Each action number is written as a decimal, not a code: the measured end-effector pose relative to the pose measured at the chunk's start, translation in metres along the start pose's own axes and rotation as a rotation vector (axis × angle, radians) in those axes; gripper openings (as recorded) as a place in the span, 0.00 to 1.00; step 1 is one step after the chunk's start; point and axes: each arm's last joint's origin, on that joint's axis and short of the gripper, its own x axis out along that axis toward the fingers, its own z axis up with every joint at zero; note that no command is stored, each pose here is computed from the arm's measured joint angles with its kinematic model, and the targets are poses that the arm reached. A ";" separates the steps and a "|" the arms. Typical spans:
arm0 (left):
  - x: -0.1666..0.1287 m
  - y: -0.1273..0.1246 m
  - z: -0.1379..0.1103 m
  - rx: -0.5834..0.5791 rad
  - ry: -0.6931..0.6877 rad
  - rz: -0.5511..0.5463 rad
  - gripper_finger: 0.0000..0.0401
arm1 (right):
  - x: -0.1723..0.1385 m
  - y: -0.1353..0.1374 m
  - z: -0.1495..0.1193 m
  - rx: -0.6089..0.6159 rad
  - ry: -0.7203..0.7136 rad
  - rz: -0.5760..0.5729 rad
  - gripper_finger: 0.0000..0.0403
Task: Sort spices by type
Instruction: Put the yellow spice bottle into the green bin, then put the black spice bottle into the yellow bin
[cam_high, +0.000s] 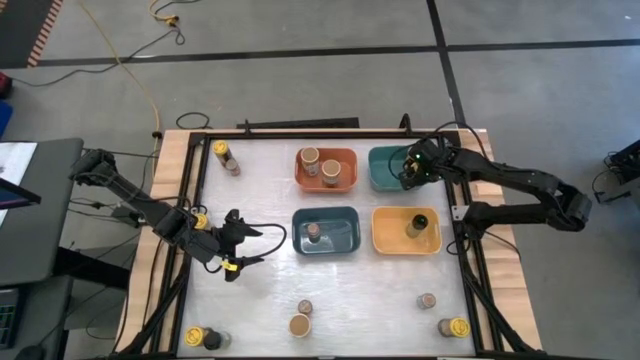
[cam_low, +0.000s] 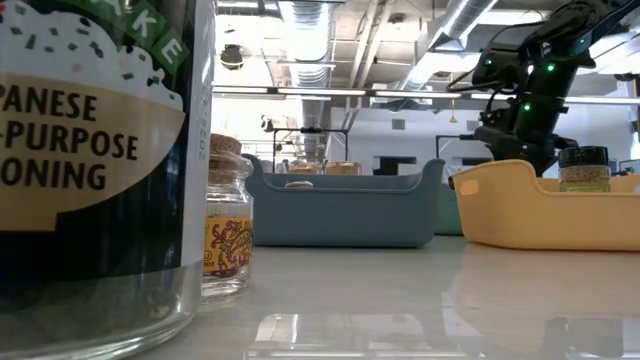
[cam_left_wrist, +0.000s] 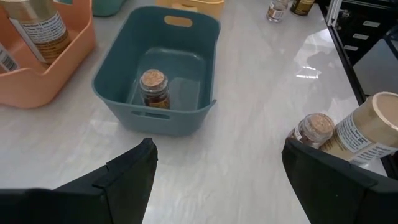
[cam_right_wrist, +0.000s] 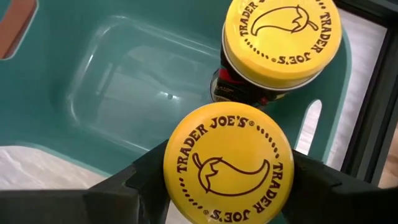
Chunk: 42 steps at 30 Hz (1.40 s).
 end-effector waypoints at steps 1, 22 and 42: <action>0.000 0.000 0.000 0.000 0.000 0.000 0.82 | 0.000 0.000 0.000 0.001 0.000 0.000 0.64; 0.000 0.000 0.000 0.000 0.000 0.000 0.82 | 0.000 0.000 -0.001 -0.027 0.006 -0.003 0.71; 0.000 0.000 0.000 0.000 0.000 0.000 0.82 | -0.032 0.002 0.022 0.041 -0.010 0.002 0.99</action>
